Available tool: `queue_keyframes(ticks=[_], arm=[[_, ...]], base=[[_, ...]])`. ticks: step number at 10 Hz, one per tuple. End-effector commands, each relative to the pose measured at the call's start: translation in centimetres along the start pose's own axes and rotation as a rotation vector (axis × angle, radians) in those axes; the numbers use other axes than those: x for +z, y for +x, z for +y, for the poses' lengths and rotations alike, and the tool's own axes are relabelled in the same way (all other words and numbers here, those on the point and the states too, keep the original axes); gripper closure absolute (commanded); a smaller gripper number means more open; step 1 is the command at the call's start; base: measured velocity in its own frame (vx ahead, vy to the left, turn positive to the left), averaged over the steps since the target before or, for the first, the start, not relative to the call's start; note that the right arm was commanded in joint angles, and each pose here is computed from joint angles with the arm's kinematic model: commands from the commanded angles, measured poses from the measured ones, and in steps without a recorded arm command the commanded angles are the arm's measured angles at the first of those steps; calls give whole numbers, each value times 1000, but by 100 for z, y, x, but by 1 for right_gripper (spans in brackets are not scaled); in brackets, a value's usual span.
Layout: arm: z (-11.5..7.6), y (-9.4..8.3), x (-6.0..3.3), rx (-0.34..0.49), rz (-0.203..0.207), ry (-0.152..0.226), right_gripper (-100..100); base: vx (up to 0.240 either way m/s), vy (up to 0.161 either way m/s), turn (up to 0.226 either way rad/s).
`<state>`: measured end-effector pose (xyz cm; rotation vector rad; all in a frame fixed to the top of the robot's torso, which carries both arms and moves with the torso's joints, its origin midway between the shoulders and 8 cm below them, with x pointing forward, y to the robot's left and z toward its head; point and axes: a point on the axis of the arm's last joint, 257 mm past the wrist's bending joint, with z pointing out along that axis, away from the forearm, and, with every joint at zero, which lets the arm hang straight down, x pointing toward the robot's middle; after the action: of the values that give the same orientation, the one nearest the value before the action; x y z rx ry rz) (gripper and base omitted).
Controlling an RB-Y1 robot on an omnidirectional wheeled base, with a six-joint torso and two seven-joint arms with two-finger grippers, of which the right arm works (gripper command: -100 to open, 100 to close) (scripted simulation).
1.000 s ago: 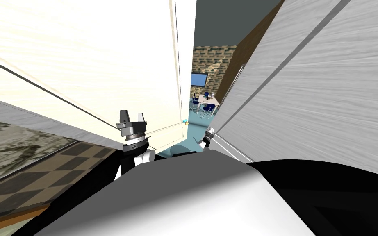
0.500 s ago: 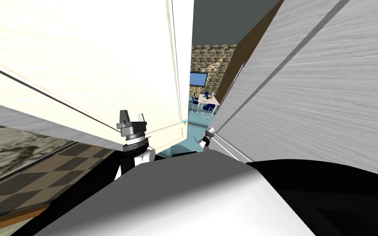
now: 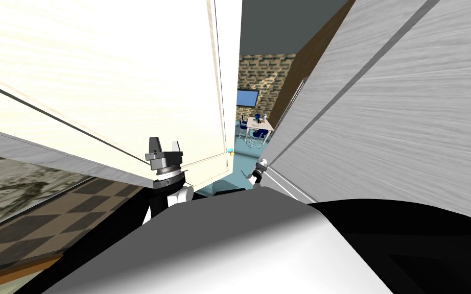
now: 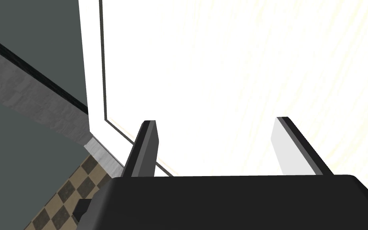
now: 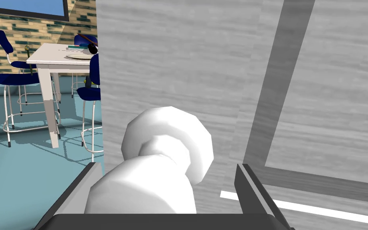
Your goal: Push the door open
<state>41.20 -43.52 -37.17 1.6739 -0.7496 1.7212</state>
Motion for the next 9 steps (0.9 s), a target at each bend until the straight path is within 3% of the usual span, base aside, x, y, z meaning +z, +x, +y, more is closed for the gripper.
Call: queue_keyframes(ticks=[1, 5, 8, 9], arm=[[198, 31, 89, -8, 13, -46, 100], [325, 47, 135, -11, 20, -78, 100], [520, 66, 189, -15, 28, -128, 100], [537, -31, 143, -31, 6, -125, 100]], base=[[15, -33, 248], [18, -56, 78], [10, -45, 62], [13, -49, 68]])
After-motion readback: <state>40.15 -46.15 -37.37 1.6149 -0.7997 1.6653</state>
